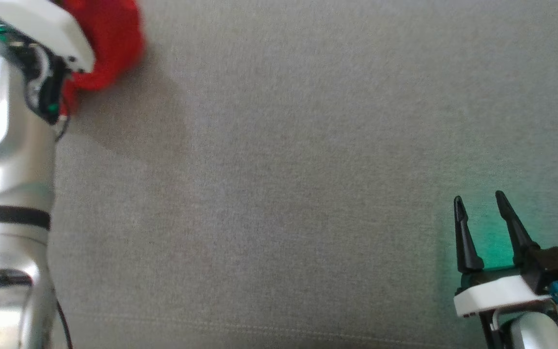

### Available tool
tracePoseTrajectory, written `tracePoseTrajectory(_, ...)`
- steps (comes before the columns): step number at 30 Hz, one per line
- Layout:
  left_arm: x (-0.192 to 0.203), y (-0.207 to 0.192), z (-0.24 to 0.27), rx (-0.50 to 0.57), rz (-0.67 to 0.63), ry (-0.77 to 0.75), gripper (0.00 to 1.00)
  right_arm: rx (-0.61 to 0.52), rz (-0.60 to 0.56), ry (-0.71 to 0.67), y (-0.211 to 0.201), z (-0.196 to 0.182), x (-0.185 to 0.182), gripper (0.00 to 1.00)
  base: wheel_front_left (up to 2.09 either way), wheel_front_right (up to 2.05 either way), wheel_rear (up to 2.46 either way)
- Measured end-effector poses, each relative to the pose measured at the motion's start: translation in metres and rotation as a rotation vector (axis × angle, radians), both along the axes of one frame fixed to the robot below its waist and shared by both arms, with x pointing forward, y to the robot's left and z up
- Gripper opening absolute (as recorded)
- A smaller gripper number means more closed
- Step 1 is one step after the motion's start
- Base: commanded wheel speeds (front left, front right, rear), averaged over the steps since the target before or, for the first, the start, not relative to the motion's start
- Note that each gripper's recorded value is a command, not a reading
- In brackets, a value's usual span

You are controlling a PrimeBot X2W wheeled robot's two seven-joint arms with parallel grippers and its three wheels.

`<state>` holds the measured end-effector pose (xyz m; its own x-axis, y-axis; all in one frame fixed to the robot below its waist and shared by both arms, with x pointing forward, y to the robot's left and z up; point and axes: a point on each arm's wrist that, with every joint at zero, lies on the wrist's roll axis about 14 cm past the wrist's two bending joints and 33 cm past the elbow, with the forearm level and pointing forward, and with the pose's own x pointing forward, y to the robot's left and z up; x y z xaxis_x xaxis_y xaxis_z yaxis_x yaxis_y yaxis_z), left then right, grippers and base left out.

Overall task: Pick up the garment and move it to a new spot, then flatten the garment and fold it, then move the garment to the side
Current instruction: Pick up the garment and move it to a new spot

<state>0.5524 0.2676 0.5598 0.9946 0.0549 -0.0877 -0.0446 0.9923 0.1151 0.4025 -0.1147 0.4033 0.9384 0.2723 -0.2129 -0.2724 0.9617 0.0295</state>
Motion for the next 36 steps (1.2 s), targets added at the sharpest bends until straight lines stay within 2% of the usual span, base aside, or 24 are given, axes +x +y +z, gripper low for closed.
tracePoseTrajectory(5,-0.019,-0.060,0.031,-0.048,-0.158,0.002,0.00,0.010,-0.040,-0.042,-0.010,0.019,-0.012,1.00,0.00,0.00,0.00)
tracePoseTrajectory(11,-0.086,-0.176,0.067,-0.162,-0.560,0.024,0.00,0.024,-0.109,-0.031,-0.031,0.021,-0.039,1.00,0.00,0.00,0.00)
tracePoseTrajectory(15,-0.130,-0.219,0.089,-0.277,-0.765,0.027,0.00,0.039,-0.153,-0.046,-0.043,0.027,-0.044,1.00,0.00,0.00,0.00)
tracePoseTrajectory(19,-0.149,-0.248,0.098,-0.336,-0.881,0.052,0.00,0.055,-0.193,-0.040,-0.053,0.026,-0.051,1.00,0.00,0.00,0.00)
tracePoseTrajectory(24,-0.135,-0.271,0.067,-0.381,-0.908,0.162,0.00,0.065,-0.257,-0.028,-0.070,0.024,-0.058,1.00,0.00,0.00,0.00)
tracePoseTrajectory(27,-0.110,-0.273,0.014,-0.345,-0.820,0.266,0.00,0.067,-0.294,-0.035,-0.081,0.025,-0.056,1.00,0.00,0.00,0.00)
tracePoseTrajectory(30,-0.087,-0.270,-0.039,-0.353,-0.724,0.341,0.00,0.069,-0.325,-0.040,-0.090,0.027,-0.054,1.00,0.00,0.00,0.00)
tracePoseTrajectory(32,-0.072,-0.266,-0.065,-0.320,-0.664,0.344,0.00,0.072,-0.340,-0.032,-0.094,0.025,-0.056,1.00,0.00,0.00,0.00)
tracePoseTrajectory(36,-0.034,-0.257,-0.080,-0.297,-0.572,0.261,0.00,0.071,-0.376,-0.015,-0.103,0.020,-0.060,1.00,0.00,0.00,0.00)
